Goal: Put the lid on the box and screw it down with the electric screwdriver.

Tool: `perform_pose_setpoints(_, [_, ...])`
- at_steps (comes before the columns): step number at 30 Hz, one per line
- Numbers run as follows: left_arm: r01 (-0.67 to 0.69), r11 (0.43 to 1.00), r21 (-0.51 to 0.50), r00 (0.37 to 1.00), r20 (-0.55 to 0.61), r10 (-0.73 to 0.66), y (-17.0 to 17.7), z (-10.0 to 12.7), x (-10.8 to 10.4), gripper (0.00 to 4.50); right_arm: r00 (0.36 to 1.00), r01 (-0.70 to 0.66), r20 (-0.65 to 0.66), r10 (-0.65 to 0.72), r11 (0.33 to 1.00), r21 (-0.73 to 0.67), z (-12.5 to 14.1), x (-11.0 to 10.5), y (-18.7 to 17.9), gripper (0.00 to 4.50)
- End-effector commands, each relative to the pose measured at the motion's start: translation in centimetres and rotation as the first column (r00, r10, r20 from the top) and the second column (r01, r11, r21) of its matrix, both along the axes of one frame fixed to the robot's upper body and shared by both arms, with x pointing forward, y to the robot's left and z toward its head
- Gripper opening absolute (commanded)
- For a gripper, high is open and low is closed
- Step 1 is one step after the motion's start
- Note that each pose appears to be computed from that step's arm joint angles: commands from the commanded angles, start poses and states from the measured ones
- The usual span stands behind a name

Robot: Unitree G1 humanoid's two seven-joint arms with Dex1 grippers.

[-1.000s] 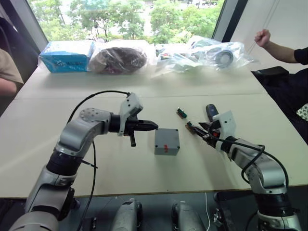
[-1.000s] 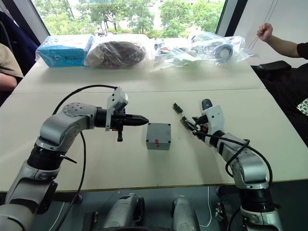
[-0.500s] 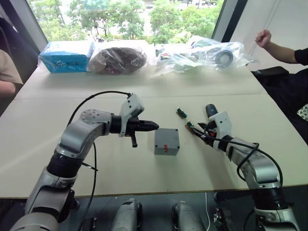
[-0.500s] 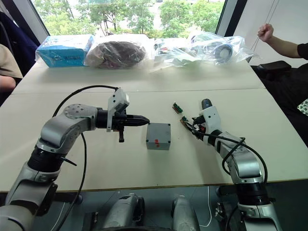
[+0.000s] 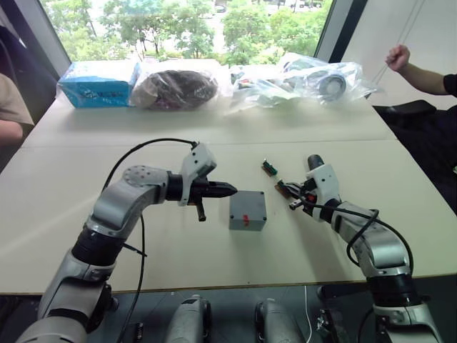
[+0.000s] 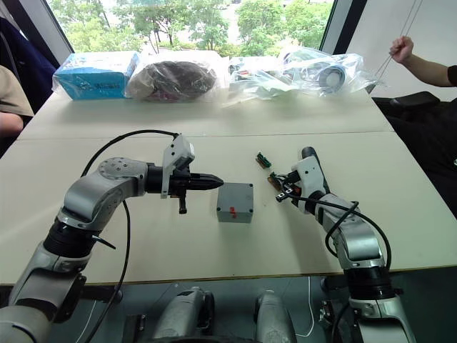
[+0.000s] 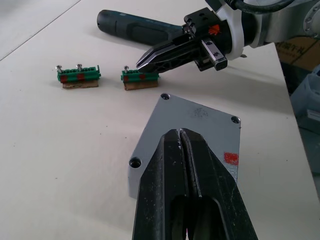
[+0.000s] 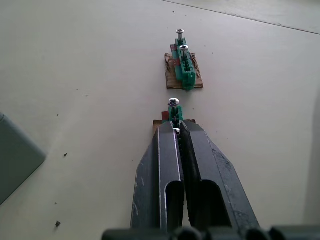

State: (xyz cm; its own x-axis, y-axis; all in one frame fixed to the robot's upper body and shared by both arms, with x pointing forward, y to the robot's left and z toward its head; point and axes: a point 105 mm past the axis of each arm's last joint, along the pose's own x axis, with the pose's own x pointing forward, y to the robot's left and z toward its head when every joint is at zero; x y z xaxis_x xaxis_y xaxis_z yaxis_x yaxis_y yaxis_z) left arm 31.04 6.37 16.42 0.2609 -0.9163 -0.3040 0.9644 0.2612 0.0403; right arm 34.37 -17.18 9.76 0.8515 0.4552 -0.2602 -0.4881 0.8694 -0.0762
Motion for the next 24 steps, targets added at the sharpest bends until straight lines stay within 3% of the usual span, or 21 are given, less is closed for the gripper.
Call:
perform_pose_setpoints(1, [0.011, 1.0, -0.014, 0.999, 0.047, -0.01, -0.2, 0.8, -0.3, 0.0, 0.997, -0.011, 0.073, 0.012, 1.0, -0.008, 1.7, -0.2, 0.1, 0.1])
perform_pose_setpoints(6, [0.003, 1.0, -0.021, 0.999, 0.04, -0.002, 0.0, 0.7, -0.2, 0.0, 0.992, -0.014, 0.126, 0.015, 1.0, -0.003, 3.2, -0.5, 0.0, 0.1])
perform_pose_setpoints(12, [-0.029, 0.999, -0.042, 0.999, 0.019, 0.03, 1.3, 1.1, 0.2, 0.0, 0.973, -0.057, 0.225, 0.048, 0.998, 0.034, 6.7, -1.8, 1.1, 0.1])
perform_pose_setpoints(17, [-0.021, 1.0, -0.016, 1.0, -0.003, 0.021, 2.7, 1.1, -0.5, 0.0, 0.961, -0.183, 0.225, 0.162, 0.98, 0.073, 7.2, -3.9, 3.8, 0.1])
perform_pose_setpoints(24, [-0.009, 1.0, 0.024, 1.0, -0.025, 0.009, 3.3, 0.6, -1.3, 0.0, 0.96, -0.234, 0.182, 0.215, 0.968, 0.091, 5.7, -4.9, 5.6, 0.1])
